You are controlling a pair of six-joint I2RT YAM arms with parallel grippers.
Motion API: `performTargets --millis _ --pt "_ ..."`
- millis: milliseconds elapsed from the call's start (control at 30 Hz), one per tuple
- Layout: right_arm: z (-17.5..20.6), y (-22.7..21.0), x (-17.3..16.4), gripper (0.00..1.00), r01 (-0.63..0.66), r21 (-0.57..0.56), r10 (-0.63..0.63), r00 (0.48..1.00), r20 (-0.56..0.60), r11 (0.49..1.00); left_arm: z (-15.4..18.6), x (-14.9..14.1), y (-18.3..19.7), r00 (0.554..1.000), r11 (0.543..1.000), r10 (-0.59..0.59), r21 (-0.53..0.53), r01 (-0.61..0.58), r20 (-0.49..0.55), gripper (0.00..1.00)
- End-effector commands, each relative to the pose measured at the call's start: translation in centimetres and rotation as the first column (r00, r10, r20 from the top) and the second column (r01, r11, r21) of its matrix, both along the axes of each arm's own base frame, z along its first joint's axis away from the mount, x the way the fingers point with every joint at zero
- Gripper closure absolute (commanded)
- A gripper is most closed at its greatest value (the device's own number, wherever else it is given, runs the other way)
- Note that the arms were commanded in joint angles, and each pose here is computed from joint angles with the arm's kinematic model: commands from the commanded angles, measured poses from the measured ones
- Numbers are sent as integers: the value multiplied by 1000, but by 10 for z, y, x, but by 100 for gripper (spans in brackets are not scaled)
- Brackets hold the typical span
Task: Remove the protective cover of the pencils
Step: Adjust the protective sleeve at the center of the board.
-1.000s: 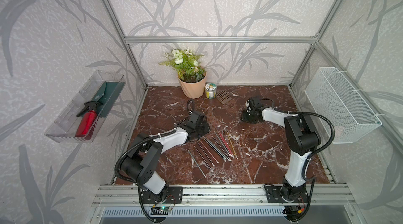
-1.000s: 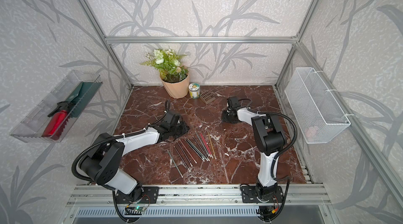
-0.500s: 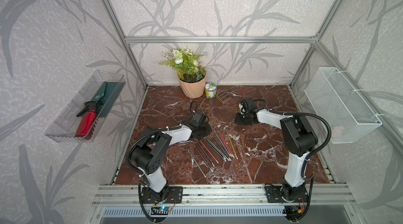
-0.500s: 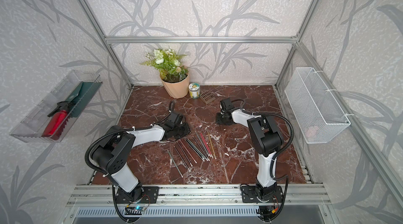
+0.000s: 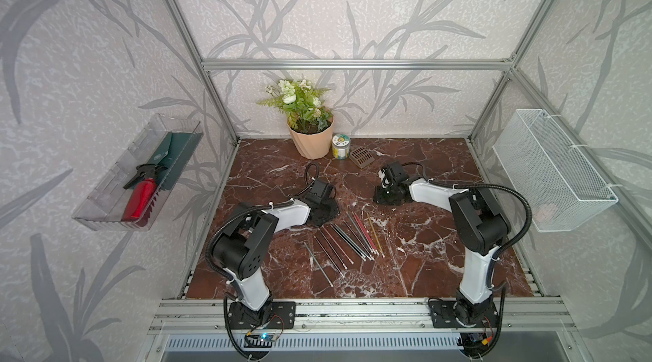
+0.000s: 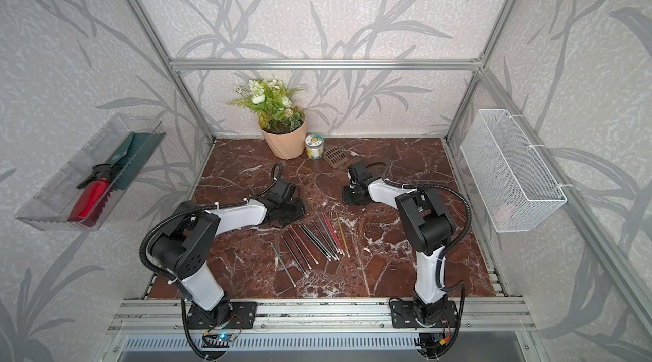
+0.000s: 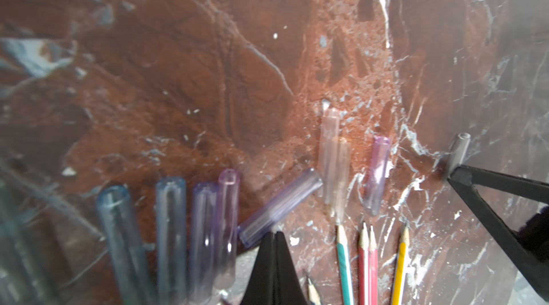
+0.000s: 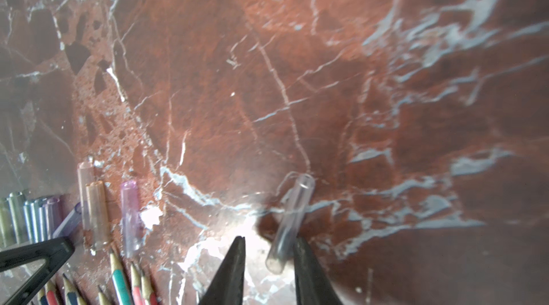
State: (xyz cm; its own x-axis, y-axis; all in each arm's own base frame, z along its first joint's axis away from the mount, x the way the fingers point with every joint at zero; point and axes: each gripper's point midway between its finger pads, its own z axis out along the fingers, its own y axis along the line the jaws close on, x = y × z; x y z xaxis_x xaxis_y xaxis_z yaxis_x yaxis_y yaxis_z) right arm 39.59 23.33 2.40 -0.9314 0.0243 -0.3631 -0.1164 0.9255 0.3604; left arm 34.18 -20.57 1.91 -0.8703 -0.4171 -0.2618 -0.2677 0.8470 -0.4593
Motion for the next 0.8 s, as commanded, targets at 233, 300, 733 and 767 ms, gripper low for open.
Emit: performTargets --millis 233,300,733,767 --pt "7 18 -9 70 -33 1 33 999 7 999 -4 11 15 999 995 42 96 -41 -11 96" --pt "8 20 -9 70 -33 2 33 999 9 999 -3 12 17 999 993 48 108 -47 -7 96" --pt "42 49 -4 68 -95 -32 98 989 111 995 4 17 24 998 988 69 136 -70 10 97" --pt "46 54 -4 70 -104 -29 106 987 120 994 3 17 24 998 988 70 135 -70 8 97"
